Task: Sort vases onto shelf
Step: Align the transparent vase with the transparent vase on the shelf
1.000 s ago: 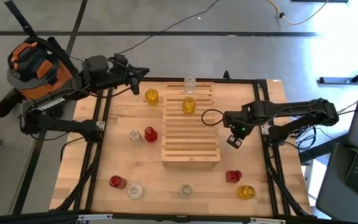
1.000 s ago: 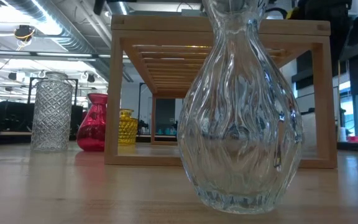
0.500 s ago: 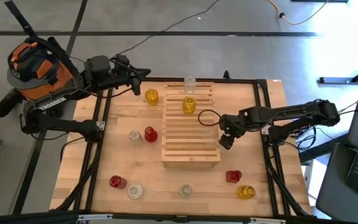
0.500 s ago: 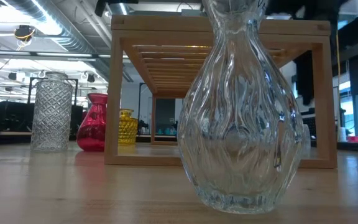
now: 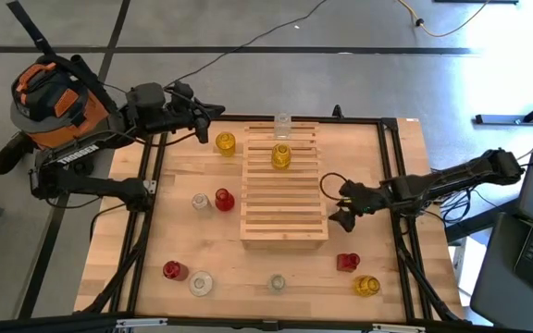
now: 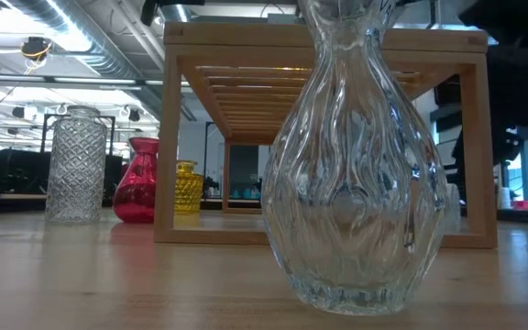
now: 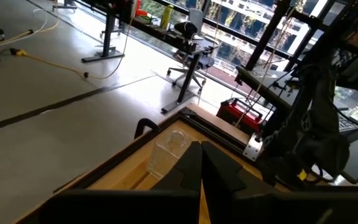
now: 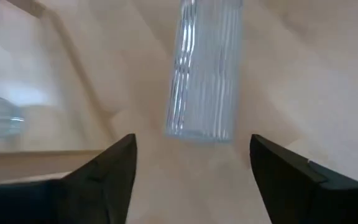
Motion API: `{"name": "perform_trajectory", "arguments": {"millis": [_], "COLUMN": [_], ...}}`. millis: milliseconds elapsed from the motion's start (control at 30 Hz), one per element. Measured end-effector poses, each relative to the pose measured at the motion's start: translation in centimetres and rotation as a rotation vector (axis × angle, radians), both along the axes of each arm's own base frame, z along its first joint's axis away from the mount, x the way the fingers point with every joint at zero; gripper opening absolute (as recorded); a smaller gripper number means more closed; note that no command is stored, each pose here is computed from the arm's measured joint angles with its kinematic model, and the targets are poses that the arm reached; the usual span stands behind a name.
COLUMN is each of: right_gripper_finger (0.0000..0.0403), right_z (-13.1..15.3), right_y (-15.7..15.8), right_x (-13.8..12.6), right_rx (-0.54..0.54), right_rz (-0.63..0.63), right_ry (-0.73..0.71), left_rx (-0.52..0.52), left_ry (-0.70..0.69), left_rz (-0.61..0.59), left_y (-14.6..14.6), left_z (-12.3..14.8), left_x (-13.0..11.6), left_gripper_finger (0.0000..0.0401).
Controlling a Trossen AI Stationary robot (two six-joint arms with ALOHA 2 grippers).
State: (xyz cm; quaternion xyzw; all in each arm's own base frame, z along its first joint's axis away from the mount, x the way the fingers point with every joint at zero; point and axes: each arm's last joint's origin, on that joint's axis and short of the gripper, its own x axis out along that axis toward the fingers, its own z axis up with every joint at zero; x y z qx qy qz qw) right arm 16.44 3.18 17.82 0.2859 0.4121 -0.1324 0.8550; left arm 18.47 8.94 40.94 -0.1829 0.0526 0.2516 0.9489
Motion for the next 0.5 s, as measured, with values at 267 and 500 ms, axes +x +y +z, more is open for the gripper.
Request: {"name": "perform_trajectory", "arguments": {"millis": [267, 500], "right_gripper_finger": [0.0255, 0.0300], "right_z": [-0.9, -2.9], "right_y": [-0.5, -1.6], "right_x": [1.4, 3.2], "right_rx": [-0.305, -0.347], "right_rz": [-0.044, -0.008], "right_ry": [-0.012, 0.068], "left_rx": [-0.063, -0.084], "left_ry": [-0.033, -0.046], "left_rz": [0.016, 0.048], "left_y": [0.0, 0.1], "left_z": [0.0, 0.0], "left_x": [0.0, -0.1], "left_gripper_finger": [0.0000, 0.0000]}}
